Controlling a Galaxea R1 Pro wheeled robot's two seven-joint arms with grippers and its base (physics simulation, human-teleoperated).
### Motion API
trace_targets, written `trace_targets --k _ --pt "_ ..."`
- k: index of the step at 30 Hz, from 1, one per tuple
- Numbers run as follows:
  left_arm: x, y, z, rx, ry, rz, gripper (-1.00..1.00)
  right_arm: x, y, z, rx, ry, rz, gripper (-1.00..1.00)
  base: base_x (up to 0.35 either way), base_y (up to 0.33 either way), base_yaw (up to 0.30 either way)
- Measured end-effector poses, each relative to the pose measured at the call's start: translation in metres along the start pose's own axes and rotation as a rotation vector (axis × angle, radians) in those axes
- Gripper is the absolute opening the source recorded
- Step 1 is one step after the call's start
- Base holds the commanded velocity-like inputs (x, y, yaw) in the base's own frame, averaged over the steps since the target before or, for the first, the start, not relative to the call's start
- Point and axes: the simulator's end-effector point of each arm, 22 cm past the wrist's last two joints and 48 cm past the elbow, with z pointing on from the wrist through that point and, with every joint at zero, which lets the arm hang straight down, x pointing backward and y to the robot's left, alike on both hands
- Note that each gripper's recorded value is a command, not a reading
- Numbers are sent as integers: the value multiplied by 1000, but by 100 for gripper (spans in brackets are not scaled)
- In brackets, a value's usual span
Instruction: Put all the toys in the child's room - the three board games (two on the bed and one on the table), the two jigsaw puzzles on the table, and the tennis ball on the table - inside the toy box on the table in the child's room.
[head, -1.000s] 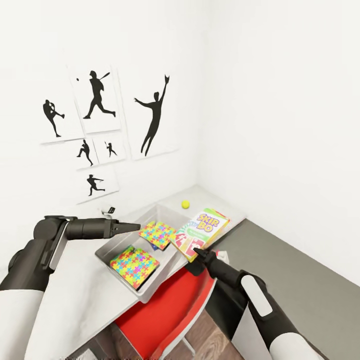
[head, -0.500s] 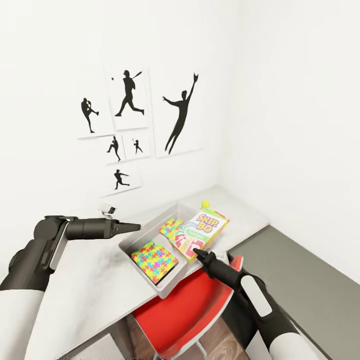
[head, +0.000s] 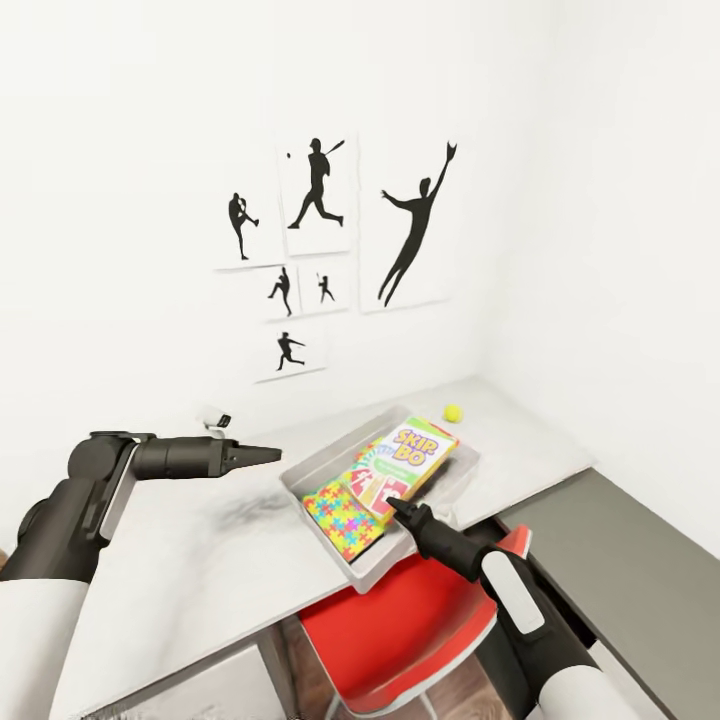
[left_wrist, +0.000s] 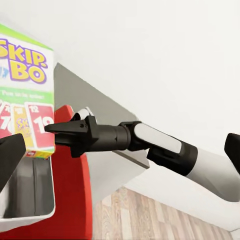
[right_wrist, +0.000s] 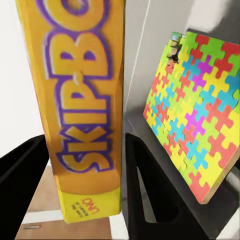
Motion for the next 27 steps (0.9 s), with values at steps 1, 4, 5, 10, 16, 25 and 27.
trace_targets --k 1,4,5,10,16,25,27 --pt "0 0 0 0 0 0 100 -1 0 0 -1 -2 2 -100 0 0 106" --pt "0 -1 2 8 -4 -3 100 -2 1 2 -1 -9 6 -100 0 0 18" --pt "0 -2 4 11 -5 -3 100 -4 10 5 -23 -15 6 -100 0 0 0" --pt "0 -2 4 12 -4 -3 100 8 22 10 -56 -8 11 -100 0 0 0" --pt "0 -2 4 11 -5 -3 100 10 26 12 -67 -7 14 -100 0 0 0" --pt "0 -2 4 10 -4 -3 100 1 37 16 -71 -11 4 -100 0 0 0" --pt "1 -1 4 9 0 -3 100 -2 41 19 -72 -11 3 -100 0 0 0"
